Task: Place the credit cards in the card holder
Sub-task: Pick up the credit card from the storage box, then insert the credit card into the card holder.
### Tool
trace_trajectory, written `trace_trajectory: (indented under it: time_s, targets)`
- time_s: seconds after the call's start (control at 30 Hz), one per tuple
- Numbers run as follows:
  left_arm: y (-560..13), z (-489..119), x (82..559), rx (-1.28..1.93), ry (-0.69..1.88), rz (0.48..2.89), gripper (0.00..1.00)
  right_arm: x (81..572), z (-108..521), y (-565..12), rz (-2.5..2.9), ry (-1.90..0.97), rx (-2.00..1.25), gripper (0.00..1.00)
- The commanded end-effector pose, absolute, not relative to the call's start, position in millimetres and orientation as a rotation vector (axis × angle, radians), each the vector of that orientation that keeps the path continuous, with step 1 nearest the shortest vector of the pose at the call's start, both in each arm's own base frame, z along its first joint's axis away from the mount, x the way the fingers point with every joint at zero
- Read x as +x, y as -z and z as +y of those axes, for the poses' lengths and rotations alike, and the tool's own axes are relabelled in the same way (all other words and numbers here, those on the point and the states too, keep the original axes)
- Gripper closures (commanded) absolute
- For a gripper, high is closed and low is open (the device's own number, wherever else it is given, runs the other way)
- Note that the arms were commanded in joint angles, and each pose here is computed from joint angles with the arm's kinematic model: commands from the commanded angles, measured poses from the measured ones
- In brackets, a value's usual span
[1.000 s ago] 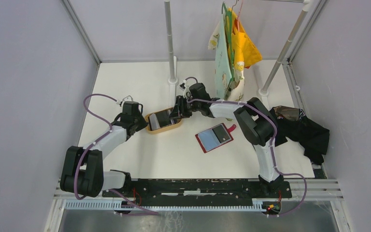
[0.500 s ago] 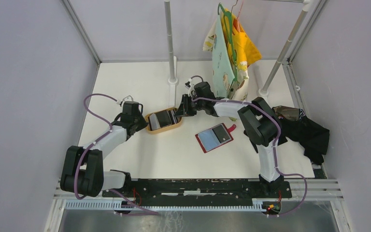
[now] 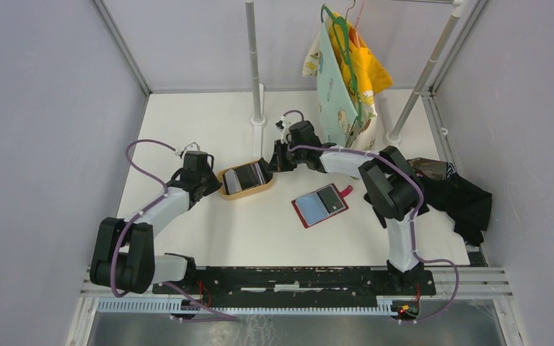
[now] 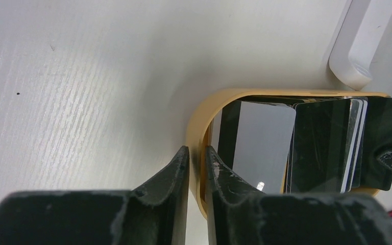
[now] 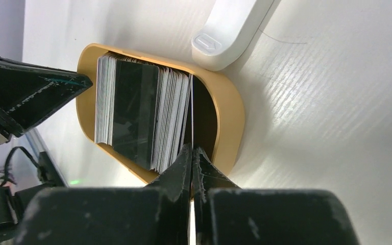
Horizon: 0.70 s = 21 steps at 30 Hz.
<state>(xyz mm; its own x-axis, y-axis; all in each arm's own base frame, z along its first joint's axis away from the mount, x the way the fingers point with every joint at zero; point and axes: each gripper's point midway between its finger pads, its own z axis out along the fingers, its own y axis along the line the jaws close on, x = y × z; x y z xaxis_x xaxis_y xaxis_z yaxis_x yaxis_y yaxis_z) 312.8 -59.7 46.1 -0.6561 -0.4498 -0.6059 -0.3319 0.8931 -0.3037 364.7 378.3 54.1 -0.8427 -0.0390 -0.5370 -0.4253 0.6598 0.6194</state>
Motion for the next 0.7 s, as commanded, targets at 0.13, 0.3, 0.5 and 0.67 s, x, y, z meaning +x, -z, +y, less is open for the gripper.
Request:
trace_trajectory:
  time_s: [0.13,0.3,0.5,0.67]
  targets:
    - [-86,-60,330,-0.532,0.267,2.199,0.76,398,363,-114,2.179,-0.859,-0.489,1.00]
    - [-108,-61,328,-0.545,0.306,2.133,0.69,402,355,-134,2.116,-0.796,-0.511,1.00]
    - [-131,-73,323,-0.497,0.409,2.086,0.61,390,352,-156,2.066,-0.836,-0.550,1.00]
    - [-158,-107,315,-0.321,0.647,1.996,0.55,355,355,-174,1.989,-0.980,-0.645,1.00]
